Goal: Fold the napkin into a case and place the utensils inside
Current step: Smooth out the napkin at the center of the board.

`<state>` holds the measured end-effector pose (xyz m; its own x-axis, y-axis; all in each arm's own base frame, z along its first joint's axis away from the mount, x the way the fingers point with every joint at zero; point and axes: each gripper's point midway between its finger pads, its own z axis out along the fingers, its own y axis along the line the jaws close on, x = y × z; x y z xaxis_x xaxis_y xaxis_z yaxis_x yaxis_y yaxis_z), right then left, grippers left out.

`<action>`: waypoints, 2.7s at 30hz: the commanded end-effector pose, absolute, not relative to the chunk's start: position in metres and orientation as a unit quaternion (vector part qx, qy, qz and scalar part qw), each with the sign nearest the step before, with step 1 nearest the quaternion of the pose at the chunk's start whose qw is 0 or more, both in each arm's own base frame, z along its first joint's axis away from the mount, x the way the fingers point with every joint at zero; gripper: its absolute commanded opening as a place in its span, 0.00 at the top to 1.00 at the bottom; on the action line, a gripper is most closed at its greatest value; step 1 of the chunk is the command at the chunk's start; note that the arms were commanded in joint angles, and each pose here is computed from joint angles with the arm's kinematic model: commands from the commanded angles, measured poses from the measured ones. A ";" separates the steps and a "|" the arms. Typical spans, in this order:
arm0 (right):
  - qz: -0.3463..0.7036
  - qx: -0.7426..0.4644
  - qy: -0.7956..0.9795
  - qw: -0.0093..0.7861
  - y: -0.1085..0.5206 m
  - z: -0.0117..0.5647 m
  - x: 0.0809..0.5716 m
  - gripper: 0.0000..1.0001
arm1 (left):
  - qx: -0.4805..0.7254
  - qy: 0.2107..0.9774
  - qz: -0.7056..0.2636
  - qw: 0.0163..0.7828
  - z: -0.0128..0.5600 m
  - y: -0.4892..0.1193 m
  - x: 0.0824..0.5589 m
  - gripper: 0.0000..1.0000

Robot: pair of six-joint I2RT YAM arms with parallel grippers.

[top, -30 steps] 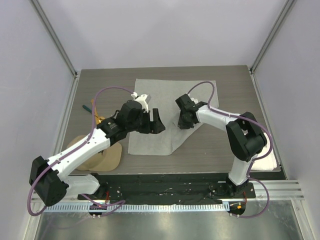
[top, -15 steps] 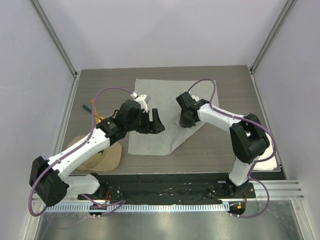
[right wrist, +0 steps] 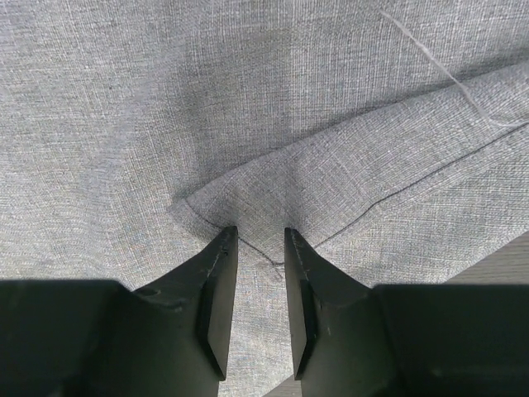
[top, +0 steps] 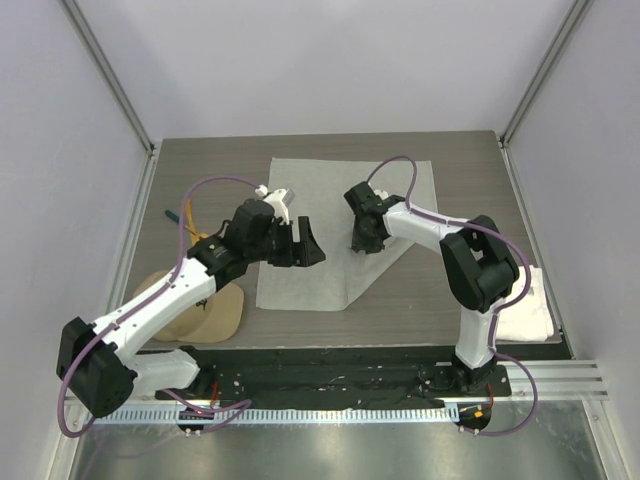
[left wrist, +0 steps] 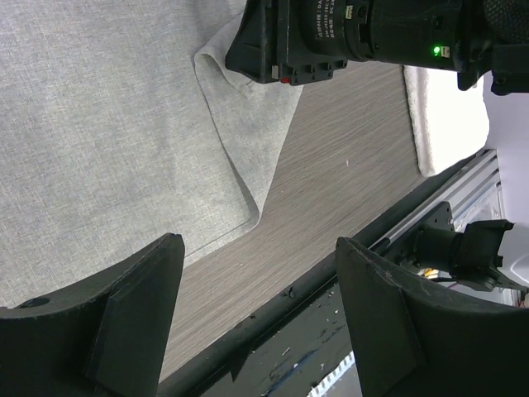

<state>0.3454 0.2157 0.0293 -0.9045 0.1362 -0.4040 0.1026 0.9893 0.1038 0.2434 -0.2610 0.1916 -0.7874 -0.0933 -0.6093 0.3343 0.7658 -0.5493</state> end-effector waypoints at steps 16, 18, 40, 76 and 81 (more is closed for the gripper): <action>-0.020 0.015 0.971 0.237 0.201 0.031 0.334 0.88 | 0.070 0.869 -0.365 0.325 0.203 -0.266 0.250 0.22; -0.027 0.011 0.969 0.245 0.199 0.044 0.336 0.99 | 0.068 0.868 -0.366 0.327 0.204 -0.265 0.251 0.22; -0.053 0.095 0.978 0.176 0.096 0.073 0.177 0.80 | 0.043 0.879 -0.364 0.304 0.195 -0.264 0.260 0.22; -0.013 0.081 0.939 0.334 0.109 0.054 0.538 0.62 | -0.285 0.883 -0.264 0.264 0.057 -0.195 0.517 0.52; -0.003 0.061 0.937 0.343 0.115 0.041 0.568 0.60 | -0.296 0.888 -0.264 0.233 0.028 -0.184 0.532 0.51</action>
<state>0.5308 0.1068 0.0320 -0.8025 0.1551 -0.5762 0.1792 0.9837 0.0151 0.5048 -0.1934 0.0364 -0.7352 -0.6248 -0.2628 -0.3991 0.7124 -0.5772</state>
